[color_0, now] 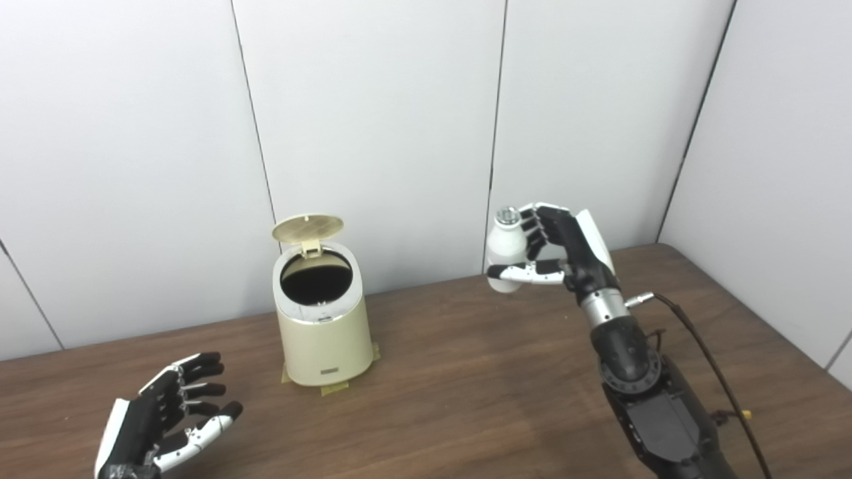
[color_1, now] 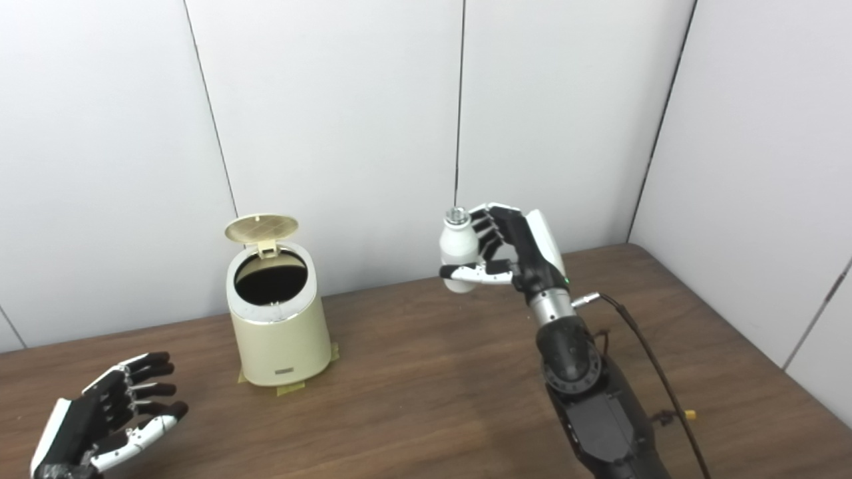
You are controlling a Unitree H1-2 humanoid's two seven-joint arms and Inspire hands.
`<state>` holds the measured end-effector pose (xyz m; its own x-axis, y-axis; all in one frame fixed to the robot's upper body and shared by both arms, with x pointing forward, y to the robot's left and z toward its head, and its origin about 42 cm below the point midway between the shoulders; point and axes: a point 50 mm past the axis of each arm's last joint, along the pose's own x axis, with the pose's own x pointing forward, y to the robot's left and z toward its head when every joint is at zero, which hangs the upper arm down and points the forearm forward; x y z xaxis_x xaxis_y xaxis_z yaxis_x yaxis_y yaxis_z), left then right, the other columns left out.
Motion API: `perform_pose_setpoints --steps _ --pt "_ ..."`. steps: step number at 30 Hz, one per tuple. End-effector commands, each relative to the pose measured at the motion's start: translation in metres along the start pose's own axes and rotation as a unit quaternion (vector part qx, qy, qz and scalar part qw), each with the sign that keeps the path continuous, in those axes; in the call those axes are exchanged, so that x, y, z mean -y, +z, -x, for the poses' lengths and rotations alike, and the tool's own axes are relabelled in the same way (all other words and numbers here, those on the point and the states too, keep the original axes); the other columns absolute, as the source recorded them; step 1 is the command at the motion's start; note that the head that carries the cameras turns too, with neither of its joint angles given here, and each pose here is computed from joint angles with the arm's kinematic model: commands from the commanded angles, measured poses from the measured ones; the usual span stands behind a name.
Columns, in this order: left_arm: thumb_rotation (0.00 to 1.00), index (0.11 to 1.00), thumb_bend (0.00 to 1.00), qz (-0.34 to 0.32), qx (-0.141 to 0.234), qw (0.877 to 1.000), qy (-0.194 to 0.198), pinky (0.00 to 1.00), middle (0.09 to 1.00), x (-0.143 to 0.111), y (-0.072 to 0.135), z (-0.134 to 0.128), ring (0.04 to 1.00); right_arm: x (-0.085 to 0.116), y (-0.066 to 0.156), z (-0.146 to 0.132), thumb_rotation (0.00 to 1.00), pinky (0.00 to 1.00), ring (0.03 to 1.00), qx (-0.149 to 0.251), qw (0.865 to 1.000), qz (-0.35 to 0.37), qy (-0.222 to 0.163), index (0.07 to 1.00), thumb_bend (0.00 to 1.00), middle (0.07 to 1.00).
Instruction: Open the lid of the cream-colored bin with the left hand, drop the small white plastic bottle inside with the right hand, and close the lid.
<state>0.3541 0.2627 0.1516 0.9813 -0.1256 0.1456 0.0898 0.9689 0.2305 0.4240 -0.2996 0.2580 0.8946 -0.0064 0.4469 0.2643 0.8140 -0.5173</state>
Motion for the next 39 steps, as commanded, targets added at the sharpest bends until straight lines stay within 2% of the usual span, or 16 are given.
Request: perform_pose_setpoints --steps 1,9,16,26,34,39 --pt "0.00 0.754 0.62 -0.011 0.050 0.999 0.007 0.60 0.740 -0.001 0.019 -0.013 0.668 0.009 0.036 -0.028 0.00 0.32 0.394 0.062 0.998 0.001 -0.008 0.528 0.52 0.481" --pt "0.02 0.747 0.64 -0.003 0.040 0.999 0.008 0.62 0.733 0.015 0.014 -0.013 0.668 -0.029 0.078 -0.048 0.00 0.35 0.424 0.104 0.993 -0.048 0.030 0.501 0.52 0.480" --pt "0.05 0.743 0.66 0.007 0.046 0.999 0.005 0.61 0.731 0.028 0.013 -0.014 0.660 -0.067 0.111 -0.056 0.00 0.30 0.384 0.098 0.985 -0.135 0.052 0.522 0.52 0.483" --pt "0.09 0.739 0.69 0.016 0.050 0.999 0.005 0.62 0.739 0.037 0.014 -0.016 0.676 -0.105 0.126 -0.069 0.00 0.31 0.372 0.077 0.982 -0.163 0.061 0.516 0.52 0.472" --pt "0.08 0.735 0.69 0.020 0.050 0.999 0.007 0.61 0.735 0.040 0.016 -0.017 0.673 -0.123 0.133 -0.079 0.00 0.31 0.380 0.068 0.981 -0.165 0.081 0.523 0.52 0.468" --pt "0.08 0.736 0.69 0.019 0.055 0.998 0.006 0.61 0.736 0.042 0.017 -0.018 0.672 -0.132 0.130 -0.087 0.00 0.31 0.383 0.077 0.981 -0.155 0.089 0.528 0.52 0.470"
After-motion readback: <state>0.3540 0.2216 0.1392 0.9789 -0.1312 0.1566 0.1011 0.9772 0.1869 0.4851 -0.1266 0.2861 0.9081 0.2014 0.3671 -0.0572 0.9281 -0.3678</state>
